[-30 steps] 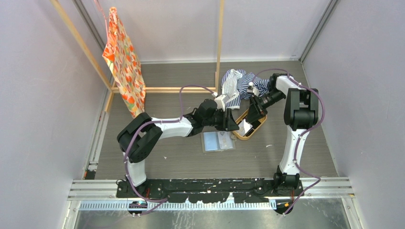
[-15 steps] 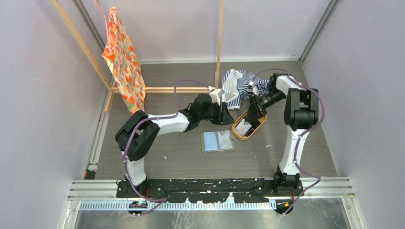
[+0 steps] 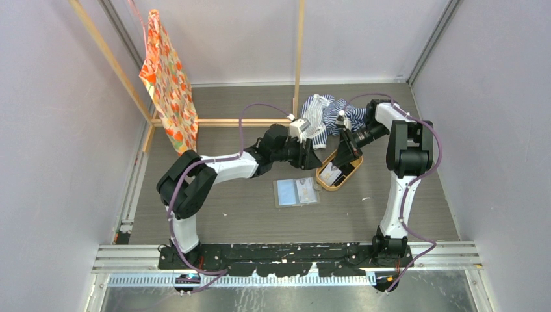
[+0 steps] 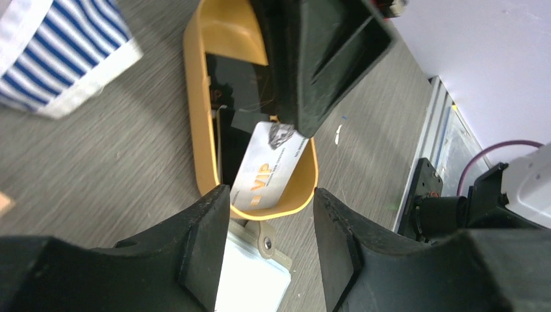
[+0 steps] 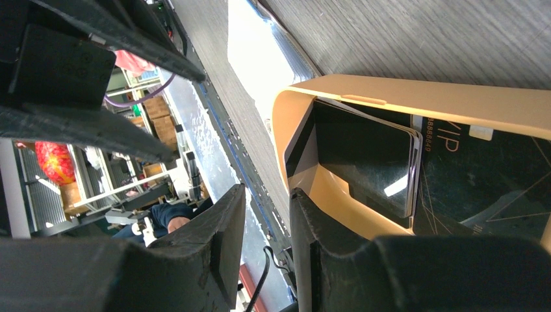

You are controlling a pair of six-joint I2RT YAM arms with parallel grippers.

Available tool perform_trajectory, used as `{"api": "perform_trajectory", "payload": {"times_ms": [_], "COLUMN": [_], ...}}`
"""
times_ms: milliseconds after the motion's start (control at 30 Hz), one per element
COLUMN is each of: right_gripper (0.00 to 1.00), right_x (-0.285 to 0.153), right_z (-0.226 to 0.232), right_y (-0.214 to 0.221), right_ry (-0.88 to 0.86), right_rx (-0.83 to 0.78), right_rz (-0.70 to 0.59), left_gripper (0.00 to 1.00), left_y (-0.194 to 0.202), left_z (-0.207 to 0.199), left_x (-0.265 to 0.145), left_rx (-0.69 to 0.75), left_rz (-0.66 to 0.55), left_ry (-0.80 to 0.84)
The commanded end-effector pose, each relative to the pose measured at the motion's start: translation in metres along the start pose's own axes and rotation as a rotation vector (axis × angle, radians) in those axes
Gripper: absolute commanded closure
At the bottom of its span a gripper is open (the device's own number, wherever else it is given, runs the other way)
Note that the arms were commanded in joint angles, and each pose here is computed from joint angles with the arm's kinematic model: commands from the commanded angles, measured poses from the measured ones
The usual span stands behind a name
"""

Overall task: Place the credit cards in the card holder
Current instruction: Pick up the credit card from the storage box.

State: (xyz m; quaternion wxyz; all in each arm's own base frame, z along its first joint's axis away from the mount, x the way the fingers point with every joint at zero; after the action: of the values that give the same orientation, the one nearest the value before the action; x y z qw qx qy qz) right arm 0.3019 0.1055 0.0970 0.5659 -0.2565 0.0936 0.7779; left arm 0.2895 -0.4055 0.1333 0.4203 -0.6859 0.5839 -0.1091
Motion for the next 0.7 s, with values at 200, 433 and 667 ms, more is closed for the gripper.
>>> {"api": "perform_trajectory", "payload": {"times_ms": [200,433,667], "right_gripper": [0.64,0.64,0.64], "right_x": [-0.003,-0.002,-0.001], "right_z": [0.023,0.023,0.025], "right_y": [-0.003,-0.002,-0.001], "right_ry": [-0.014,-0.021,-0.028], "right_rx": [-0.067,-0.072,-0.077], "right_rz": [-0.015,-0.006,-0.003], "left_gripper": [0.42,0.34,0.34], "left_y": [-0.018,-0.024,-0.018], "left_z": [-0.021,-0.014,-0.005], "left_x": [0.004,0.001,0.021], "left_rx": [0.394,0.488,0.470], "left_rz": [-0.058,-0.116,-0.090], "left_ry": [0.372,0.544,0.608]}}
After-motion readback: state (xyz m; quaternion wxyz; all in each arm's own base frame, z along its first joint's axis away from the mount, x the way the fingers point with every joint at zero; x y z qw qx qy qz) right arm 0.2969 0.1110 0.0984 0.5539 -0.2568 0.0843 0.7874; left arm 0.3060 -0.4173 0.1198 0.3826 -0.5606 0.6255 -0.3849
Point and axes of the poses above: each gripper's point midway between its finger pads, its own x axis out along the fingers, its own z axis along the line the jaws close on, y = z × x, the point moved 2 cm from there along -x, back along the fingers, and after that the axes turned 3 degrees about -x, right-handed, at the moved point
